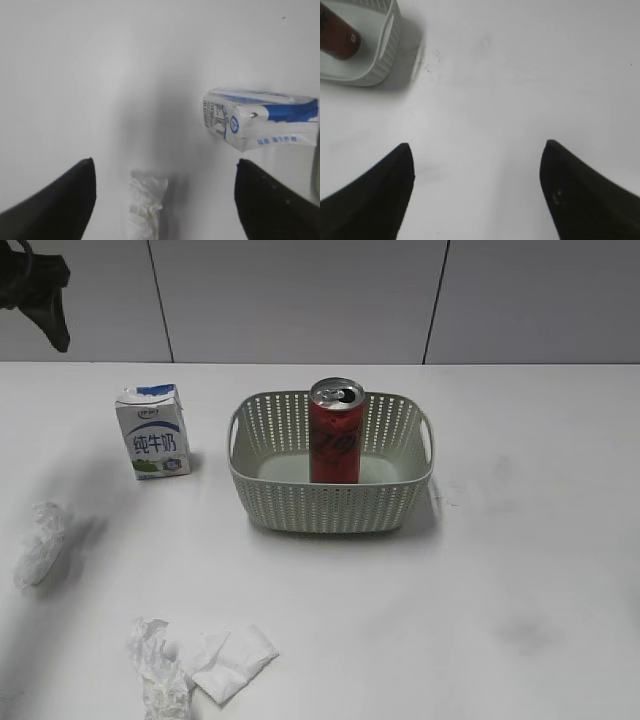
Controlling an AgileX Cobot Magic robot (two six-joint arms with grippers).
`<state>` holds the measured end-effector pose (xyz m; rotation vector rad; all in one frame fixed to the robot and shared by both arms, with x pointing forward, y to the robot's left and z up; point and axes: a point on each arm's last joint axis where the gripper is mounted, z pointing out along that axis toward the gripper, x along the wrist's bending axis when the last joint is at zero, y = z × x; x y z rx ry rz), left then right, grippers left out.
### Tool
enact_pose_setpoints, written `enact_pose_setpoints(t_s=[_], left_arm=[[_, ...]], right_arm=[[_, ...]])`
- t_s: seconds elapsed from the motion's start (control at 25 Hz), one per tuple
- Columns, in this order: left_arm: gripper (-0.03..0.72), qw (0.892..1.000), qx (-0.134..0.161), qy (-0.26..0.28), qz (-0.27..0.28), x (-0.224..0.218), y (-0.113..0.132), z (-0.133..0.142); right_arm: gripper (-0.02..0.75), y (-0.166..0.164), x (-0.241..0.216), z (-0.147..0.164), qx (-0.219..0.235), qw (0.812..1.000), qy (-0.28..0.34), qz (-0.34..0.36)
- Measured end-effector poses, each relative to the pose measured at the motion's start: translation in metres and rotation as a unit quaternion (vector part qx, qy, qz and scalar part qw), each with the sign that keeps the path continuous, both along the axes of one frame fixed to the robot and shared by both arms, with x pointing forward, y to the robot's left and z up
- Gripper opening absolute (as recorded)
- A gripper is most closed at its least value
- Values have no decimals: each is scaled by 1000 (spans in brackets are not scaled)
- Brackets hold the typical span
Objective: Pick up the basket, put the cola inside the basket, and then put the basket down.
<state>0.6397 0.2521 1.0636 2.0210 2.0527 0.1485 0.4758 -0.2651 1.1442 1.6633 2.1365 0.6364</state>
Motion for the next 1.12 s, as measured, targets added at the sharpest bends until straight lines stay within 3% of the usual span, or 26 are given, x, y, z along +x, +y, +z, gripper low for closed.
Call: enact_pose_setpoints(t_s=[0.44, 0.6, 0.8, 1.12], left_arm=[[635, 997, 39, -61, -7, -44, 13, 52], [627, 997, 63, -45, -9, -84, 21, 50], [615, 997, 69, -42, -10, -152, 29, 48], [589, 989, 62, -131, -7, -247, 39, 41]], right_arm=[[591, -12, -107, -64, 11, 998, -56, -8], [591, -16, -140, -87, 15, 996, -85, -9], [591, -20, -172, -104, 22, 990, -137, -9], [591, -24, -209, -101, 33, 974, -226, -7]])
